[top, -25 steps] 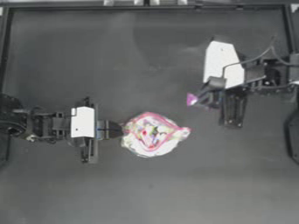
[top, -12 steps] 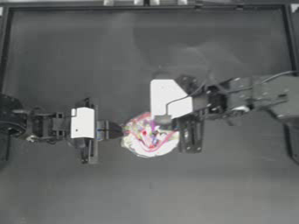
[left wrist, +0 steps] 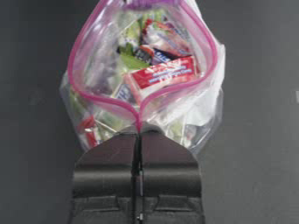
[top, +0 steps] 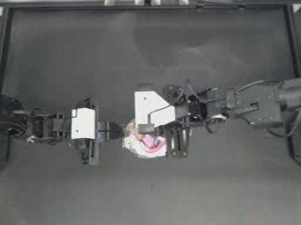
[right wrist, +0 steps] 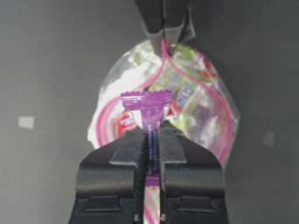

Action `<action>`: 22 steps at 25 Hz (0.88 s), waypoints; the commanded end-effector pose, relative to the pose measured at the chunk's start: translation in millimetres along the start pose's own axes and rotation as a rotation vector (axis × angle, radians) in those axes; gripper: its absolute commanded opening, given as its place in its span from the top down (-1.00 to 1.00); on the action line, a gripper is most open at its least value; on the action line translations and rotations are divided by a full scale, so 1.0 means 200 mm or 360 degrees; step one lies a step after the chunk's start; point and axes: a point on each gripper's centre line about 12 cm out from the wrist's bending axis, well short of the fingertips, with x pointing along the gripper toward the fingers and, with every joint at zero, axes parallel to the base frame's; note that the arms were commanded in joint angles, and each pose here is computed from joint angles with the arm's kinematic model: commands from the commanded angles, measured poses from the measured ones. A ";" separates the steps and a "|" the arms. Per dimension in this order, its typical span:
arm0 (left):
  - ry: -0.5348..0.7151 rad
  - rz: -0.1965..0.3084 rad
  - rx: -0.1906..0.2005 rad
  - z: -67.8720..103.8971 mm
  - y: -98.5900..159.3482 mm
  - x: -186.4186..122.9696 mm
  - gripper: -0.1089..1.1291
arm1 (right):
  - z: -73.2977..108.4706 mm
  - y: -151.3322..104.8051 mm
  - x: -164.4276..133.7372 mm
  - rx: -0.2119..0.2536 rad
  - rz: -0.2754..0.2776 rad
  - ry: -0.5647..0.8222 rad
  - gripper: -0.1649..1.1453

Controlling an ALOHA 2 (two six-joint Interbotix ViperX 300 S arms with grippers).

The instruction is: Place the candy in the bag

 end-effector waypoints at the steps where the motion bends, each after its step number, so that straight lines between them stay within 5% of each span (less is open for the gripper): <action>1: -0.0078 0.0004 0.0001 0.07 0.00 -0.01 0.76 | 0.05 0.00 -0.01 -0.0003 0.0001 -0.0051 0.23; 15: -0.0083 0.0002 0.0002 0.08 0.00 -0.01 0.76 | 0.00 -0.01 0.06 -0.0004 -0.0007 0.0020 0.15; 22: -0.0083 0.0002 0.0004 0.08 0.00 -0.01 0.76 | -0.03 -0.03 0.11 0.0017 -0.0011 0.0054 -0.24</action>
